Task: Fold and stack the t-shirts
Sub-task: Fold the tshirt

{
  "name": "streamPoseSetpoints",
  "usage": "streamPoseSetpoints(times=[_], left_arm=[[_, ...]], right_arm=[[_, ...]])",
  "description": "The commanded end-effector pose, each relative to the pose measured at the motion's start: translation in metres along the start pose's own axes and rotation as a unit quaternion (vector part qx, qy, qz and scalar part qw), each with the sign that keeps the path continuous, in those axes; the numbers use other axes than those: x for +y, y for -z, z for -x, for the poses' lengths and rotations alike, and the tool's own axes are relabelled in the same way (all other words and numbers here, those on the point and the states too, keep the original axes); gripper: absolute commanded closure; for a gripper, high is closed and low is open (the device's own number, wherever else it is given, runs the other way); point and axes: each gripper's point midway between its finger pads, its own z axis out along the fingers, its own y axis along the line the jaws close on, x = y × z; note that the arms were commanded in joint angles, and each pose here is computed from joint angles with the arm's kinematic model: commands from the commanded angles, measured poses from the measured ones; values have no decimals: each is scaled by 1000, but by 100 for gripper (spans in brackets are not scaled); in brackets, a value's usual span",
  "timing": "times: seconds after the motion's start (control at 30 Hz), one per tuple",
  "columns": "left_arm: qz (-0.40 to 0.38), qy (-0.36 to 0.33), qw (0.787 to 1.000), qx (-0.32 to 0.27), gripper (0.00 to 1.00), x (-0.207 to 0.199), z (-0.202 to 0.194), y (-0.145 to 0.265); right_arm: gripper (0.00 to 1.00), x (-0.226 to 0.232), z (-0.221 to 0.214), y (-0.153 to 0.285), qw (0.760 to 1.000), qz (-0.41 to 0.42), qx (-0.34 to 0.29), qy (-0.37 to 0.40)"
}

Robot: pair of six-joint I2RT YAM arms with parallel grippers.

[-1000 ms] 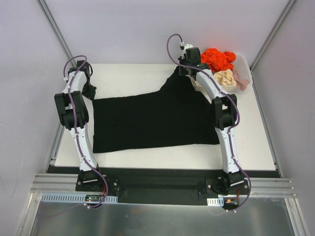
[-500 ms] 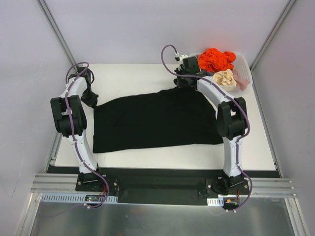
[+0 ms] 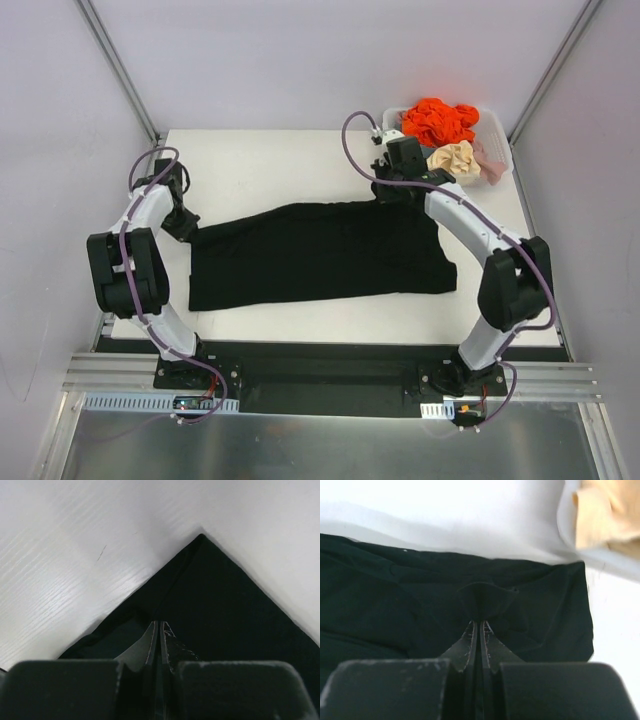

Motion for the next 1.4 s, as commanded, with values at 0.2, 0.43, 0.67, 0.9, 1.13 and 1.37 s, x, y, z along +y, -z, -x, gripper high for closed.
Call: streamPoseSetpoints(times=[0.2,0.43,0.67,0.9,1.13,1.37], left_arm=[[-9,8,1000,-15,100,27,-23,11],[5,6,1000,-9,100,35,-30,5],[29,9,999,-26,100,48,-28,4],[53,11,998,-18,77,59,-34,0],[37,34,998,-48,2,58,-20,33],[-53,20,998,-29,1,20,-28,61]], right_arm=[[99,-19,-30,51,999,-42,7,-14],[99,-18,-57,54,998,-39,34,-22],[98,-10,-86,55,997,-18,71,-32],[63,3,-162,72,985,-13,146,-89],[9,-12,-154,106,986,-50,126,-102],[3,12,-90,93,990,41,68,-117]])
